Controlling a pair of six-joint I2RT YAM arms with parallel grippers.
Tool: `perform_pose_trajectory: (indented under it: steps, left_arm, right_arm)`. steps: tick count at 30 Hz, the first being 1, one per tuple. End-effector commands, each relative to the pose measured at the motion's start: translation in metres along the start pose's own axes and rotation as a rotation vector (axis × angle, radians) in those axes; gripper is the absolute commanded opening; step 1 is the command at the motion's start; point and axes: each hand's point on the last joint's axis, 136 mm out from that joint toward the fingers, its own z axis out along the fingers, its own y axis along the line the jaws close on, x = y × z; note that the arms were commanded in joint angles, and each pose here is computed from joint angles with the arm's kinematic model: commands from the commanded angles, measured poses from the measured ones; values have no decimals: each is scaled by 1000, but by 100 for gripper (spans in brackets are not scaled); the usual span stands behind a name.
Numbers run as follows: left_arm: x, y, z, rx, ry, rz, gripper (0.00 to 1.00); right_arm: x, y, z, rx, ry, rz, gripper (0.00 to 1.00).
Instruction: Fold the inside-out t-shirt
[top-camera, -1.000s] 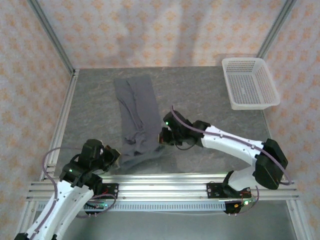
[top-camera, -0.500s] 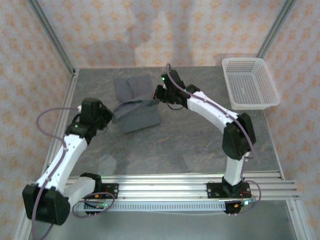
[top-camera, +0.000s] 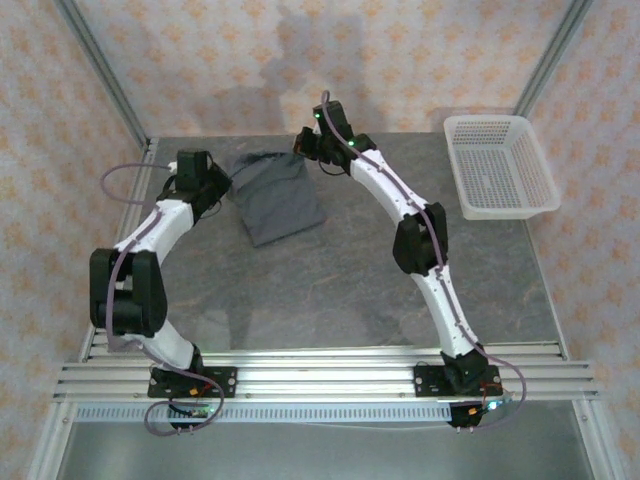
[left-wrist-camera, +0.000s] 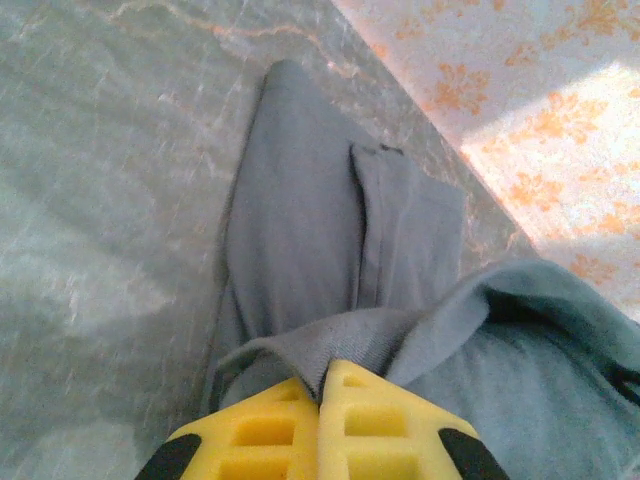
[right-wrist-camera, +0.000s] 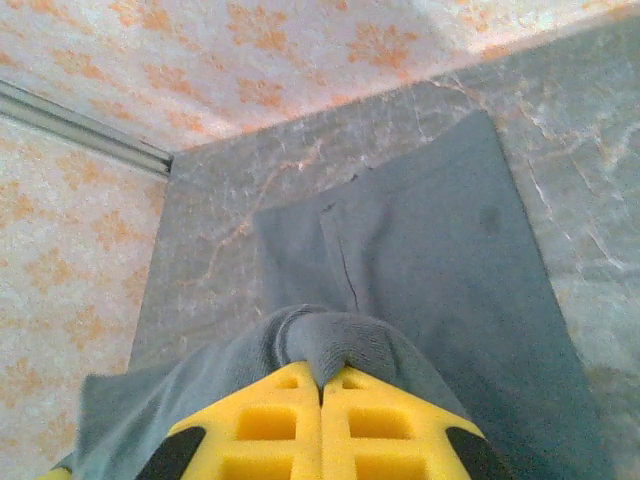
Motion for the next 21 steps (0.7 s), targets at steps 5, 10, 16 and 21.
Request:
perform_pose_trajectory:
  steps: [5,10,16,21]
  left_arm:
    - [-36,-3,50,-1,-34,5,7]
    - [-56,6,76,35,-53,-65,39]
    - [-59,-3,42,102,-22,-56,68]
    - [20,24,10,93,128,-63,66]
  right_arm:
    - [-20,-19,27,-40,-59,23,48]
    - [-44,-23,0,-19,-79,25,65]
    - [30,-68,-19,125,140,-1,62]
    - [91,-93,-22,66,184,50,60]
